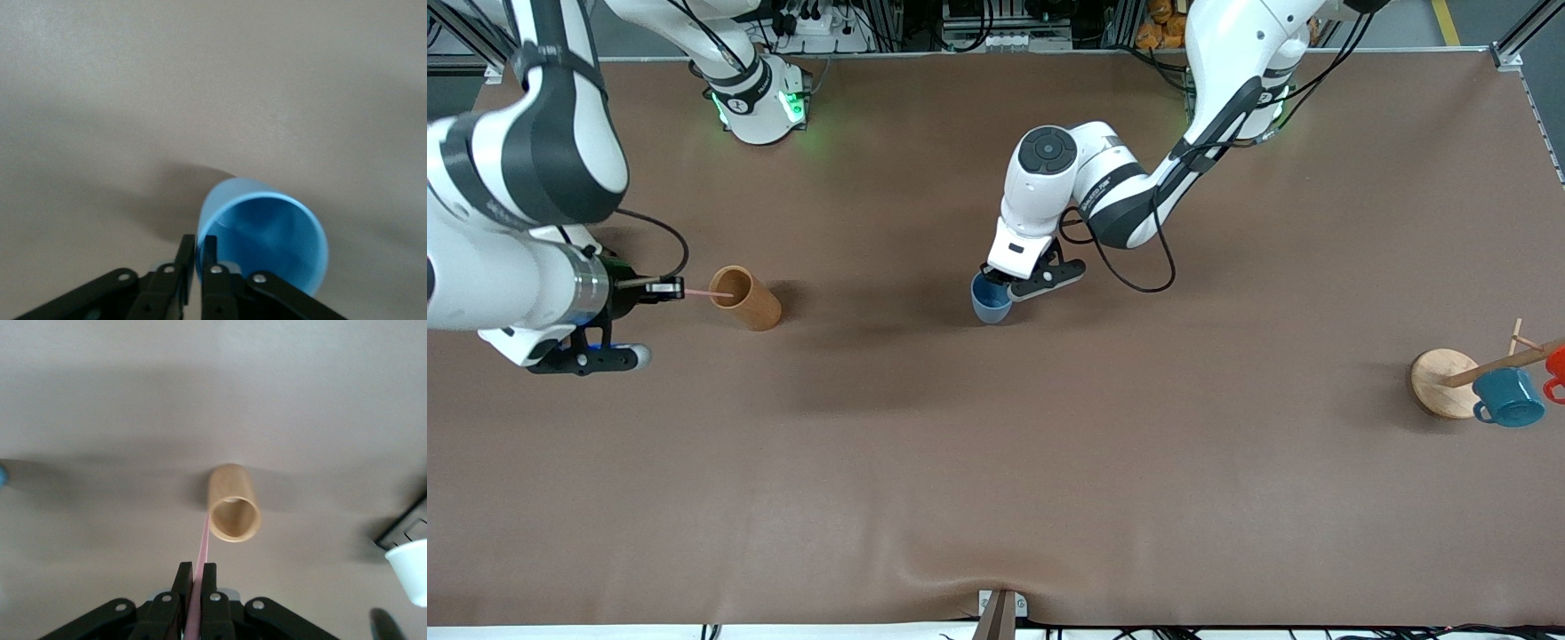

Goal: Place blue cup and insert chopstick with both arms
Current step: 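Carry the blue cup with the left gripper while the right gripper pulls the chopstick, then release the blue cup with the left gripper while the right gripper brings the chopstick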

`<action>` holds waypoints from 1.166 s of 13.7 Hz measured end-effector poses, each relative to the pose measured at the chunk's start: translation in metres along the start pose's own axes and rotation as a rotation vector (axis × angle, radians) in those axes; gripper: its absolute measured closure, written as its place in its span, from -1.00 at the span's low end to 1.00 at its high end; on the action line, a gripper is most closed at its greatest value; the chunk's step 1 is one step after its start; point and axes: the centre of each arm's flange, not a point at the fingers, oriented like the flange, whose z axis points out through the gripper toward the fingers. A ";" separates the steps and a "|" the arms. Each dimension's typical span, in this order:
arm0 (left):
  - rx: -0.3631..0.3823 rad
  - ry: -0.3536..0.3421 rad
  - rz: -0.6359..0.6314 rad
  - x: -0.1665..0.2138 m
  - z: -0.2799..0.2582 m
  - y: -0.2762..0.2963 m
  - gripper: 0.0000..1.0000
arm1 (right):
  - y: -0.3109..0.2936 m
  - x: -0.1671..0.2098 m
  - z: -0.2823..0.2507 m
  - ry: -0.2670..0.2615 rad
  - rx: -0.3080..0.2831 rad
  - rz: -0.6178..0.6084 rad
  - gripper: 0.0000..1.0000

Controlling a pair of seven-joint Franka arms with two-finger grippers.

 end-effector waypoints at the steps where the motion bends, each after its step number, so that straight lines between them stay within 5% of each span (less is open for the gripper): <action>1: 0.018 0.001 -0.003 0.002 0.000 -0.001 0.45 | -0.017 -0.001 -0.008 0.031 0.014 -0.032 0.81; 4: 0.058 0.030 -0.025 0.019 -0.027 0.002 -0.14 | -0.079 -0.004 -0.016 0.106 0.037 -0.140 0.81; 8: 0.124 0.134 -0.105 0.075 -0.139 -0.003 -0.95 | -0.156 -0.010 -0.013 0.193 0.041 -0.250 0.81; 12: 0.172 0.115 -0.052 0.172 -0.222 -0.051 -1.00 | -0.232 -0.021 -0.003 0.276 0.058 -0.299 0.81; 16: 0.161 0.051 0.046 0.225 -0.267 -0.101 -1.00 | -0.334 -0.052 0.026 0.347 0.040 -0.437 0.81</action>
